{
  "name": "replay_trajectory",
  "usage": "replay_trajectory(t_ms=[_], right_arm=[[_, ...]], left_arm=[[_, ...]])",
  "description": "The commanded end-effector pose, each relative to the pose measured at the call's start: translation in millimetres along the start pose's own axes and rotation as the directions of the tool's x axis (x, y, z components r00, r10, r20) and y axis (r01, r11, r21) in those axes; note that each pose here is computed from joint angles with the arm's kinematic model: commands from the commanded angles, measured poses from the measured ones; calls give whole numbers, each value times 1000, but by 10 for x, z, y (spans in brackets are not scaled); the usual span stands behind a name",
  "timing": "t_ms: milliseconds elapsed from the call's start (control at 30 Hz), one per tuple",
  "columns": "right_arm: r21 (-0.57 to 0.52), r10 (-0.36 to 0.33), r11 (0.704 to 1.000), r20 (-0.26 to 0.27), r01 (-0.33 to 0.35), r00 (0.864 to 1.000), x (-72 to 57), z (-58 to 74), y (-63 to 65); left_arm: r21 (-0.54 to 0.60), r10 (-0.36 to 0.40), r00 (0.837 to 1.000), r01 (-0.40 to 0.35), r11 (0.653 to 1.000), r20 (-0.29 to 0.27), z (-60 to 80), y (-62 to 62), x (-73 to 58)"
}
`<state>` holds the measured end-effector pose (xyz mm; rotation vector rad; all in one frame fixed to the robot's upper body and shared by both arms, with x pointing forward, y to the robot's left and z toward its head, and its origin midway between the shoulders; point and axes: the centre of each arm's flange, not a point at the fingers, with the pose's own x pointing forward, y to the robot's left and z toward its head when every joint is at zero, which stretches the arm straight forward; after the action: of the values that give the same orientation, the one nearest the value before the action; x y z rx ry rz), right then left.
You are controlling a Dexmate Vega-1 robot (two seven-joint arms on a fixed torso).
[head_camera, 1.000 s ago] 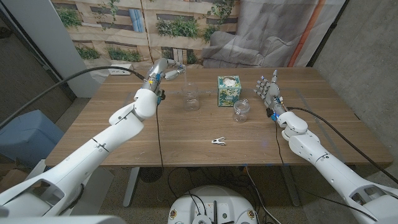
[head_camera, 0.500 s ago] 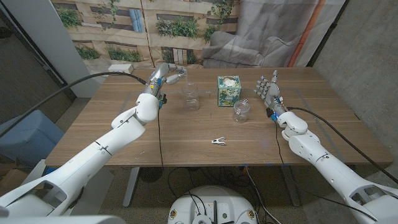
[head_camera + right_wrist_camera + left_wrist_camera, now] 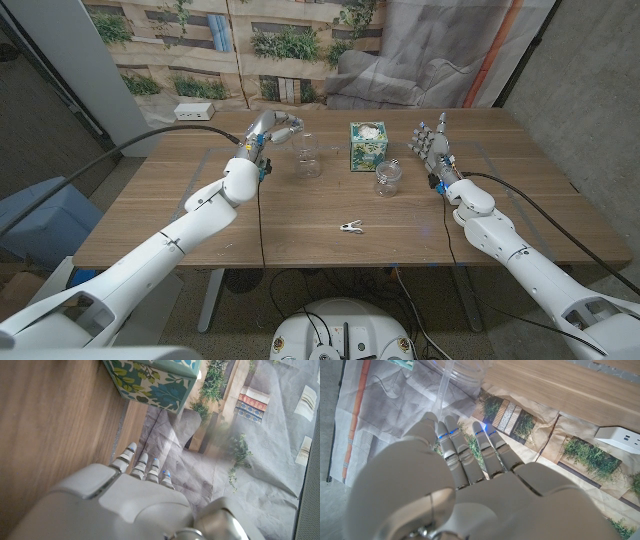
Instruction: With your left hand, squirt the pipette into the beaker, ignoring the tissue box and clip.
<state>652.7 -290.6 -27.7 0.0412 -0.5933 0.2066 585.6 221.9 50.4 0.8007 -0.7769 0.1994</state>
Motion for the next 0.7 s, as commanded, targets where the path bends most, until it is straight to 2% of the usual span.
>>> replay_trajectory(t_ms=[33,300,700], right_arm=[[0,0,1000,0,0,1000,0,1,-1],[0,0,1000,0,0,1000,0,1,-1],[1,6,1000,-1,-6,1000,1,2,-2]], left_arm=[[12,1,1000,-1,1000,-10,-60,-41,48],[17,16,1000,-16,1000,-4,-50,-20,84],[12,26,1000,-26,1000,1,-24,-53,124]])
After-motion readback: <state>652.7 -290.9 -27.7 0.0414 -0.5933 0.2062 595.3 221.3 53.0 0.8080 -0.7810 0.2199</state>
